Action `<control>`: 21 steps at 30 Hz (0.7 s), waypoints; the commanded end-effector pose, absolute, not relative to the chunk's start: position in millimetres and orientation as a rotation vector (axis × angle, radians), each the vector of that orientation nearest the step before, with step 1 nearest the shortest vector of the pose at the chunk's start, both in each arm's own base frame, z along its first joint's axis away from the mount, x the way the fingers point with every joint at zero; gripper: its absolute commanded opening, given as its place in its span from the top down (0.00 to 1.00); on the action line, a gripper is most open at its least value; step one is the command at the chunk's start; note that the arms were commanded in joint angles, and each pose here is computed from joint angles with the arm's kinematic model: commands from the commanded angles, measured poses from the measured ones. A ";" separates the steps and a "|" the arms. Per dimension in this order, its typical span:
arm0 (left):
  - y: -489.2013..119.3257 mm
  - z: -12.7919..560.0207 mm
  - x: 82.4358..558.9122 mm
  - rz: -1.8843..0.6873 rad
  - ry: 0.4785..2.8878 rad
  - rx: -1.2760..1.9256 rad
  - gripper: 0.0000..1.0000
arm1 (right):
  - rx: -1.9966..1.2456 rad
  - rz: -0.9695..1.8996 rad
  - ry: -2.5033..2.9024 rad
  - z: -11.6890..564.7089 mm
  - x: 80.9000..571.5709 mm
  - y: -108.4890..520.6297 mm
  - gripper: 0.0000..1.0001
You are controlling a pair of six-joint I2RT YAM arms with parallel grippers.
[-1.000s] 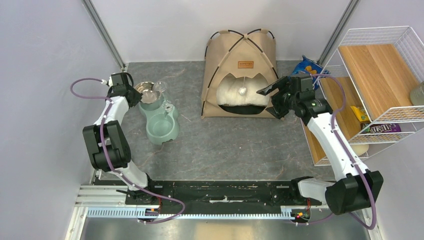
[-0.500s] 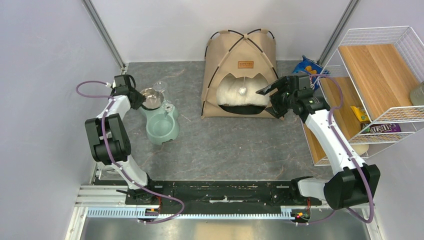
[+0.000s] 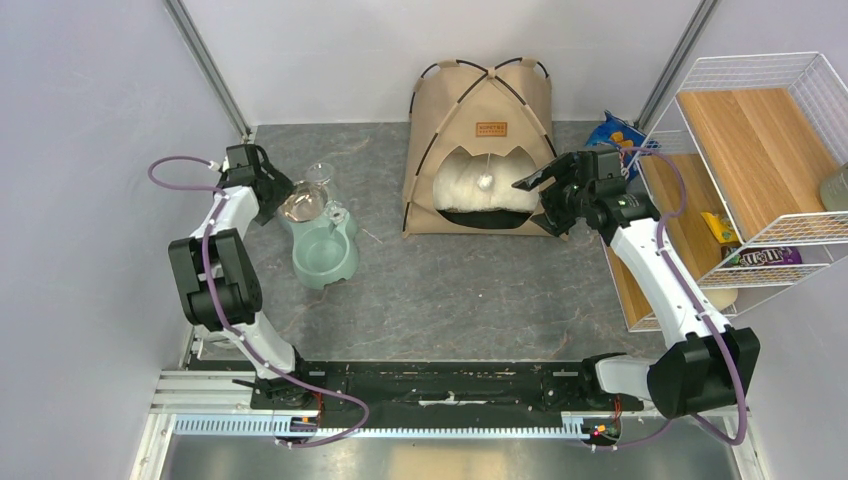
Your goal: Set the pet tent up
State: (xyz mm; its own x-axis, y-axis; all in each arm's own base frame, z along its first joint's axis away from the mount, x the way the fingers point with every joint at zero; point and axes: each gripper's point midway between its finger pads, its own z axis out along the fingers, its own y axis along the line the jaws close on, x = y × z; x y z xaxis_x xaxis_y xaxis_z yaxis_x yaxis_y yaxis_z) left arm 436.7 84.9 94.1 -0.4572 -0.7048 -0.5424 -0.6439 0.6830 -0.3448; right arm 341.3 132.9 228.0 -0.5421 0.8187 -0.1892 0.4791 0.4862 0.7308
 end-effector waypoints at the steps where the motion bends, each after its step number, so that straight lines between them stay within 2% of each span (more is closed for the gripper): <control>1: 94.0 136.3 433.4 -0.050 2.167 -0.964 0.17 | 1.008 0.802 2.180 241.2 347.2 123.0 0.10; 7: 91.6 161.2 411.4 -0.028 2.162 -0.916 0.16 | 0.883 0.607 2.205 241.0 338.9 98.2 0.03; 13: 81.3 203.4 374.2 -0.046 2.109 -0.864 0.16 | 0.766 0.449 2.200 247.3 324.5 75.1 0.03; 17: 63.0 227.0 337.1 -0.102 2.091 -0.797 0.17 | 0.698 0.388 2.263 249.7 312.0 69.6 0.03; 18: 43.8 228.2 308.4 -0.173 2.111 -0.753 0.18 | 0.650 0.373 2.300 256.8 303.0 69.1 0.03; 21: 27.0 232.5 278.2 -0.240 2.091 -0.725 0.19 | 0.599 0.339 2.304 264.6 291.8 63.8 0.03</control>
State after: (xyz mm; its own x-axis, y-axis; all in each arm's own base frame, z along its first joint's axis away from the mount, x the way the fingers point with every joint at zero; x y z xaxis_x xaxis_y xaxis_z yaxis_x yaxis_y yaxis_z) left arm 327.8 57.3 237.6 -0.3569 -0.5992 -0.7166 -0.4860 0.7743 -0.4053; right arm 307.9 76.2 236.7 -0.6223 0.5995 -0.5032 0.3880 0.7946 0.4669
